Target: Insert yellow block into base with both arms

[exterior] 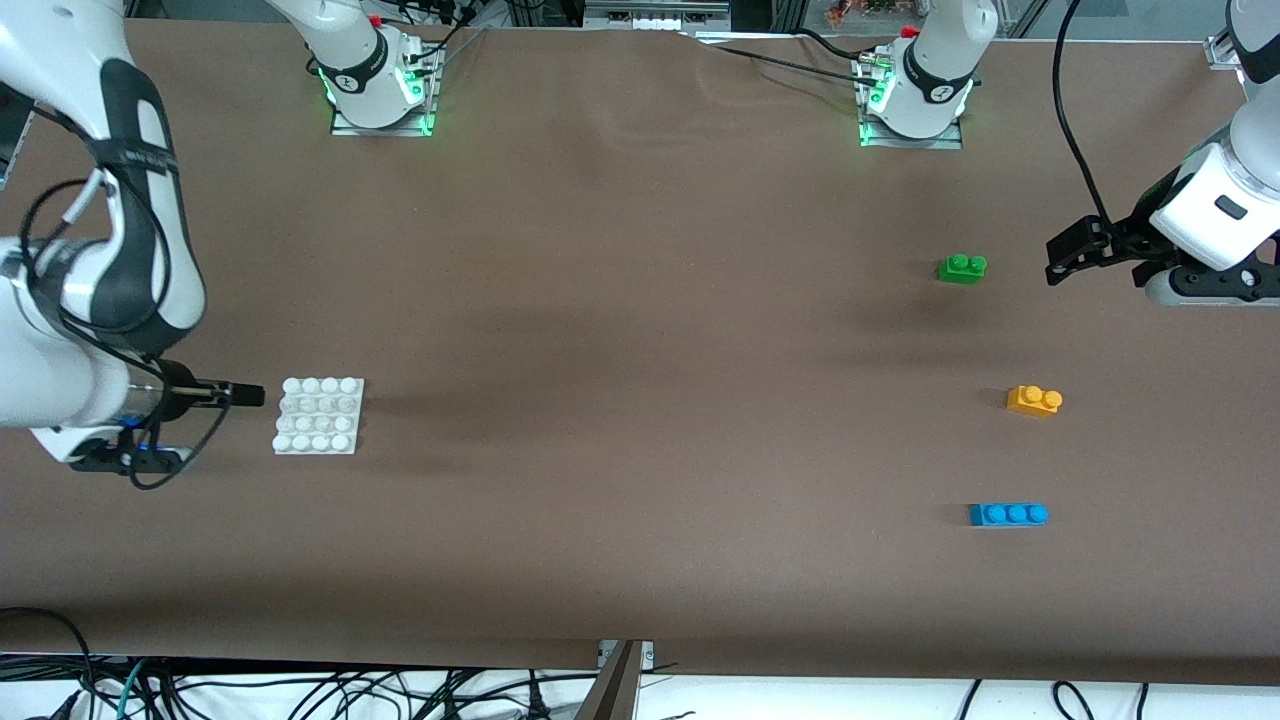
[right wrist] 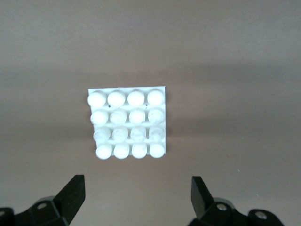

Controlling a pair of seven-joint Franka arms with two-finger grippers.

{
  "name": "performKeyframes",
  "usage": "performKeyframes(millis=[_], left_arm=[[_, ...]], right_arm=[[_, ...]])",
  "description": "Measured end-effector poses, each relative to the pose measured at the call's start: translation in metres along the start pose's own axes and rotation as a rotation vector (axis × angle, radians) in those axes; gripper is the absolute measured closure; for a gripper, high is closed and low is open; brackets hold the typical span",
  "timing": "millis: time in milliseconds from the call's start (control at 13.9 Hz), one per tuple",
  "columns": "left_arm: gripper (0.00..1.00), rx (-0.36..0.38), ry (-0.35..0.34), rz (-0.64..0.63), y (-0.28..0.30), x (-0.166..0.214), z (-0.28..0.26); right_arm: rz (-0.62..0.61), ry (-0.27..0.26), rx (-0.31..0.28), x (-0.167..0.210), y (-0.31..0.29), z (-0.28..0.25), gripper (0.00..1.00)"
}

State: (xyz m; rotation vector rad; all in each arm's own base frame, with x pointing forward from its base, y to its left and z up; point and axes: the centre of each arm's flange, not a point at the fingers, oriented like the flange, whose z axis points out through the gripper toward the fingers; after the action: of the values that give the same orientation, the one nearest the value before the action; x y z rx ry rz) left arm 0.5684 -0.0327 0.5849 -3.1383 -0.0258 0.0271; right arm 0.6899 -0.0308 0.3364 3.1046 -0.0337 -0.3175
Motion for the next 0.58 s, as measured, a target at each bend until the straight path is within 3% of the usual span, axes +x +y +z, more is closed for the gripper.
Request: performKeyframes(millis=[576], left_arm=[[0.0,0.0,0.0,-0.001,0.0,0.0,0.0]], right_arm=[[-0.012,-0.014,-0.01,0.022,-0.008,0.07,0.0]])
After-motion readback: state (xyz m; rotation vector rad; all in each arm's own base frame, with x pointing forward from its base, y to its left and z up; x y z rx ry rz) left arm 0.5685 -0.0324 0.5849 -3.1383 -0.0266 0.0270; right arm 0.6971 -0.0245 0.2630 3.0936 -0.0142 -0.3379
